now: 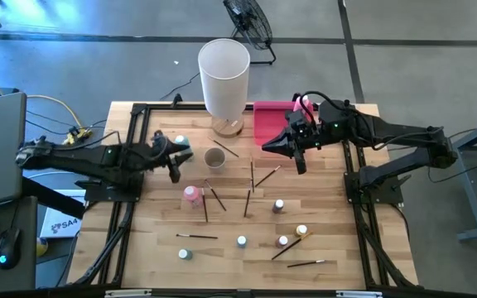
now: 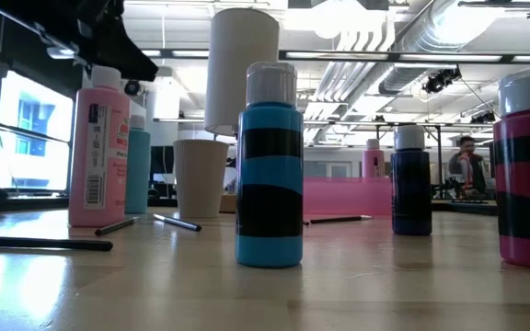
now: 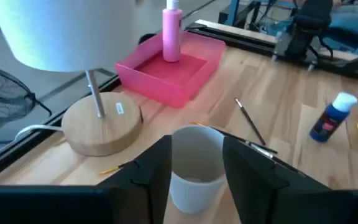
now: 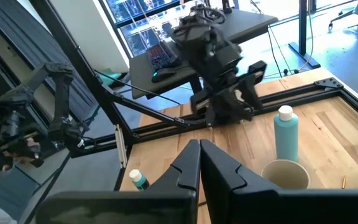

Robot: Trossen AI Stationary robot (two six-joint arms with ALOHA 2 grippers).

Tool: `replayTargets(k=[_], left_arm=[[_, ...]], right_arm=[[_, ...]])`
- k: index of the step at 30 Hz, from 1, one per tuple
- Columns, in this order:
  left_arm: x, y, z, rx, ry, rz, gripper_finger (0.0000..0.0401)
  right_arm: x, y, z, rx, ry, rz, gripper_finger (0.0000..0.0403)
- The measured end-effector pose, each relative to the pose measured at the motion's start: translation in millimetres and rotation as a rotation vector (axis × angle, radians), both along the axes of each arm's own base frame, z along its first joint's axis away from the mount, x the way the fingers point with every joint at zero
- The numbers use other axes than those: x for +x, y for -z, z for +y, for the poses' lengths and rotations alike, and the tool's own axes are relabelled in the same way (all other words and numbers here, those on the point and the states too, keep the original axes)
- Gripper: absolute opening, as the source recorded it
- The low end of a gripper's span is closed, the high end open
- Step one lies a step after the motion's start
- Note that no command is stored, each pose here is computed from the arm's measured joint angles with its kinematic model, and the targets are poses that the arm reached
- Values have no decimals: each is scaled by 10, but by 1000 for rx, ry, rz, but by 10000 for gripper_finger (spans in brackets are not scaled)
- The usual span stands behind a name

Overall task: Pick & Place Paint Supplies
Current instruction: Put the big blue paint bottle into the pink bin

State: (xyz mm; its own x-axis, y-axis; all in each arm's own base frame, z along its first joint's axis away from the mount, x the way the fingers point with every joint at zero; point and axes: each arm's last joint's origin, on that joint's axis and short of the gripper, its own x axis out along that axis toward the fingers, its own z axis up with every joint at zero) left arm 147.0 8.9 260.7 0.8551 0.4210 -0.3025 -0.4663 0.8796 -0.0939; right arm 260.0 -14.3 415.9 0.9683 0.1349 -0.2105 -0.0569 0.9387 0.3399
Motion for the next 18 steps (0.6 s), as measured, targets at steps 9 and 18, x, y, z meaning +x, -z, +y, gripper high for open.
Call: replayTargets(k=[9, 18], left_arm=[[-94, -40, 321, -62, 60, -32, 111], [-206, -117, 448, -42, 48, -47, 111]], right_arm=[[-3, 13, -1, 5, 1, 15, 5], [-3, 12, 0, 5, 1, 13, 5]])
